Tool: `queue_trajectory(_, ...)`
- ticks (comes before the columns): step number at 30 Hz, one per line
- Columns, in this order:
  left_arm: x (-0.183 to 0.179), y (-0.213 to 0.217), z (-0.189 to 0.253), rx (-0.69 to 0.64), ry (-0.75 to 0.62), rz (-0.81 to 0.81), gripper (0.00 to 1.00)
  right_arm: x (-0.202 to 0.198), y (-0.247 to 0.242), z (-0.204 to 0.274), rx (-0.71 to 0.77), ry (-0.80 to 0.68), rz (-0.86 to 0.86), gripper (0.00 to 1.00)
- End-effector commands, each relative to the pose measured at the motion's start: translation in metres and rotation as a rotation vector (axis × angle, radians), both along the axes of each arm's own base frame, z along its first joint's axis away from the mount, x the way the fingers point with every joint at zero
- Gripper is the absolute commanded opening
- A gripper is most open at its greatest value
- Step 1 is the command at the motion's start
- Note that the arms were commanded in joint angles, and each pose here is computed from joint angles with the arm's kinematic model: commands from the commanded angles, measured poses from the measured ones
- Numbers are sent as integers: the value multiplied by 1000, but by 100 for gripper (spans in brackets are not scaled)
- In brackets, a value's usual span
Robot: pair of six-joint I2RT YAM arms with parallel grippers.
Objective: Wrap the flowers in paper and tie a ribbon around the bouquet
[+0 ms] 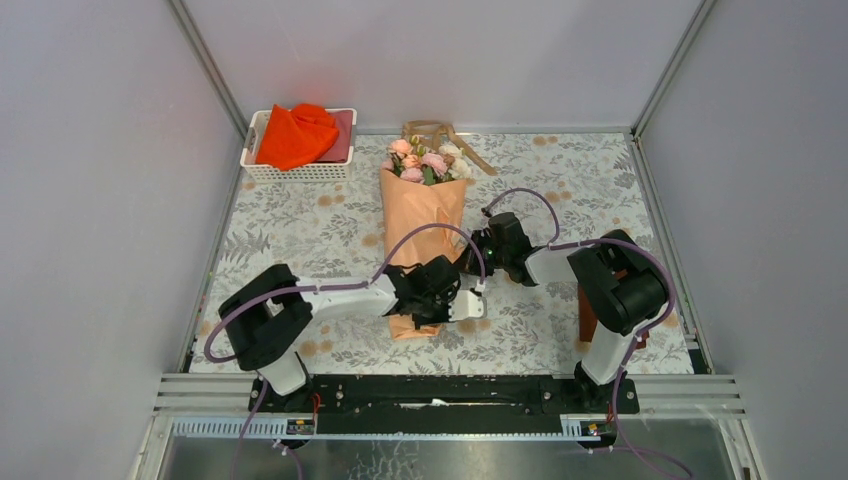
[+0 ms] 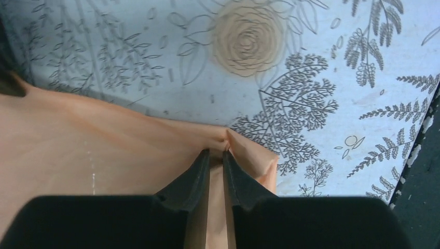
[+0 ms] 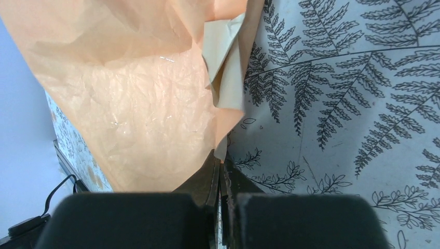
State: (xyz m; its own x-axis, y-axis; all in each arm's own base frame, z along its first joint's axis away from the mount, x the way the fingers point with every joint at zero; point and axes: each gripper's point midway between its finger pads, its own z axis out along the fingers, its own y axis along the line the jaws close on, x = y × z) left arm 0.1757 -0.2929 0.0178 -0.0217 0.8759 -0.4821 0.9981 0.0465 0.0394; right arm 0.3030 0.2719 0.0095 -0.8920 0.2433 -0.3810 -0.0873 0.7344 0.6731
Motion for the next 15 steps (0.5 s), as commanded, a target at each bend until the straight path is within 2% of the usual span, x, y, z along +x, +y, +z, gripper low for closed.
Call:
queue_trajectory(1,-18,3,-17,49,-39,-87,22,-3,-18,-25,-75,43,-49,0)
queue_trajectory(6,-44,0,-12,38,28,-156,24,-4,-21,-26,-91,42,-48,0)
queue_trajectory(12,-70,-20,60,-118,120,-262,32,-5,-23,-28,-100,47,-48,0)
queue_trajectory(15,-69,-19,84,-168,75,-302,33,-5,-23,-29,-102,48,-43,0)
